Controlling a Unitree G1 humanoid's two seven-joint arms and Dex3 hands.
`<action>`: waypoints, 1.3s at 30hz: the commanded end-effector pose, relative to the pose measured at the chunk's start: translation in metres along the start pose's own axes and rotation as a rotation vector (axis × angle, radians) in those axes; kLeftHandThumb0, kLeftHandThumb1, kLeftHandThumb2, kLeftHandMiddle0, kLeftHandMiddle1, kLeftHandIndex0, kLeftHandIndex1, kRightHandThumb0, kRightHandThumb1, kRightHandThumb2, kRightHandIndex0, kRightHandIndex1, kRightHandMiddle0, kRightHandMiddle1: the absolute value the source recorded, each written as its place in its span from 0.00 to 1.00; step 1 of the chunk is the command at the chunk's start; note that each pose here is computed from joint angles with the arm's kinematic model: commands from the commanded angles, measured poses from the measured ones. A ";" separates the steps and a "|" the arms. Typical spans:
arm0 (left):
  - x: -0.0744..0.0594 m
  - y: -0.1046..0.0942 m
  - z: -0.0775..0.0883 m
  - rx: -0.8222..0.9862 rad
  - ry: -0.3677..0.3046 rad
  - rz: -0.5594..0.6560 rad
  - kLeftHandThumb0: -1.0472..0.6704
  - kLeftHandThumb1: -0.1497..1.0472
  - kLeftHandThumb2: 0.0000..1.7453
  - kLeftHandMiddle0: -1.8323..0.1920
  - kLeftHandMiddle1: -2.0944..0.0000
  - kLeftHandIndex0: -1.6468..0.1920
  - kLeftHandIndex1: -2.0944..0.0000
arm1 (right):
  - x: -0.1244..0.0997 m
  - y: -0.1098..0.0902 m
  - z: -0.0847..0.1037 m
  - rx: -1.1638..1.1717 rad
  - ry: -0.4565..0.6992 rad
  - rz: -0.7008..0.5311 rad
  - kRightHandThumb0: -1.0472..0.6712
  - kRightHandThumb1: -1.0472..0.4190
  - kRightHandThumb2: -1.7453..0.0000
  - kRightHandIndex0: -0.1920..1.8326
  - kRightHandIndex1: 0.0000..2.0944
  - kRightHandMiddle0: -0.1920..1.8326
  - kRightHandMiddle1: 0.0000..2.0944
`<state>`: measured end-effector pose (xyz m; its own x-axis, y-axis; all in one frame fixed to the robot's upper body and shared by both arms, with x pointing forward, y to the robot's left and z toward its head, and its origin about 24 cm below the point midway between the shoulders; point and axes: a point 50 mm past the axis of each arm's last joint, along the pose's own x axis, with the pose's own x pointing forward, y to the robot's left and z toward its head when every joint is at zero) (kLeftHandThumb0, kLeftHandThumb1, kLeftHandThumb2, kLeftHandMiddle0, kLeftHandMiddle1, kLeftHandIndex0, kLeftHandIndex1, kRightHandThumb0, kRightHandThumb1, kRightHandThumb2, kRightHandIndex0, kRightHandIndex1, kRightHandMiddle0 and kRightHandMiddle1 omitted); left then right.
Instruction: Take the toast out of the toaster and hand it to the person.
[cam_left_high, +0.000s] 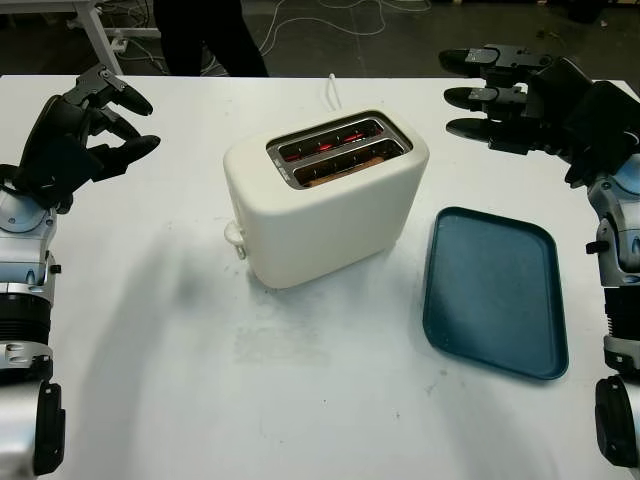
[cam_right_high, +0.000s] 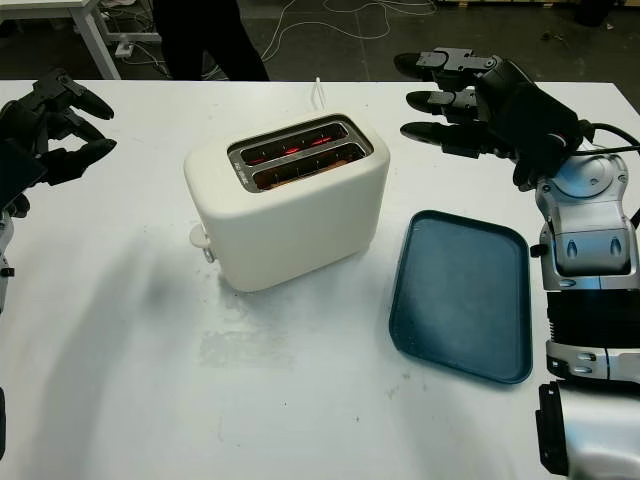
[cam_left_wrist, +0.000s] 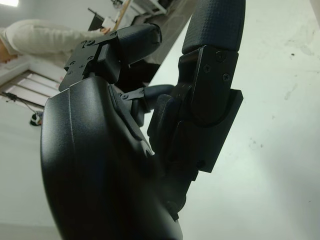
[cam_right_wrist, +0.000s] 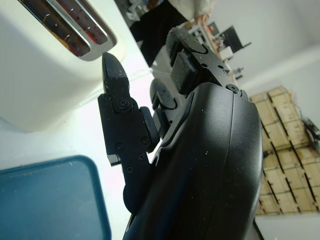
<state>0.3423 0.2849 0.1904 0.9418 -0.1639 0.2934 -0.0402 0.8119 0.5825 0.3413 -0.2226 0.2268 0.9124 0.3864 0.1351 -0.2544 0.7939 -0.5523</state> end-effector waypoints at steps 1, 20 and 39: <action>0.001 0.002 0.002 -0.016 -0.013 0.008 0.00 0.89 0.10 0.77 0.24 0.78 0.27 | 0.001 -0.001 0.003 0.013 -0.019 -0.006 0.49 0.09 0.96 0.35 0.00 0.33 0.00; 0.001 0.002 0.002 -0.016 -0.020 0.008 0.00 0.89 0.10 0.76 0.24 0.77 0.28 | 0.000 -0.001 0.004 -0.007 -0.018 -0.007 0.48 0.09 0.96 0.35 0.00 0.33 0.00; 0.000 0.003 0.001 -0.012 -0.012 0.012 0.00 0.89 0.11 0.76 0.24 0.78 0.27 | 0.000 0.000 0.003 -0.003 -0.018 -0.010 0.49 0.09 0.96 0.35 0.00 0.33 0.00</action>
<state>0.3424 0.2857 0.1885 0.9432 -0.1652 0.2882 -0.0357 0.8121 0.5824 0.3414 -0.2227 0.2266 0.9128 0.3855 0.1348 -0.2539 0.7942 -0.5520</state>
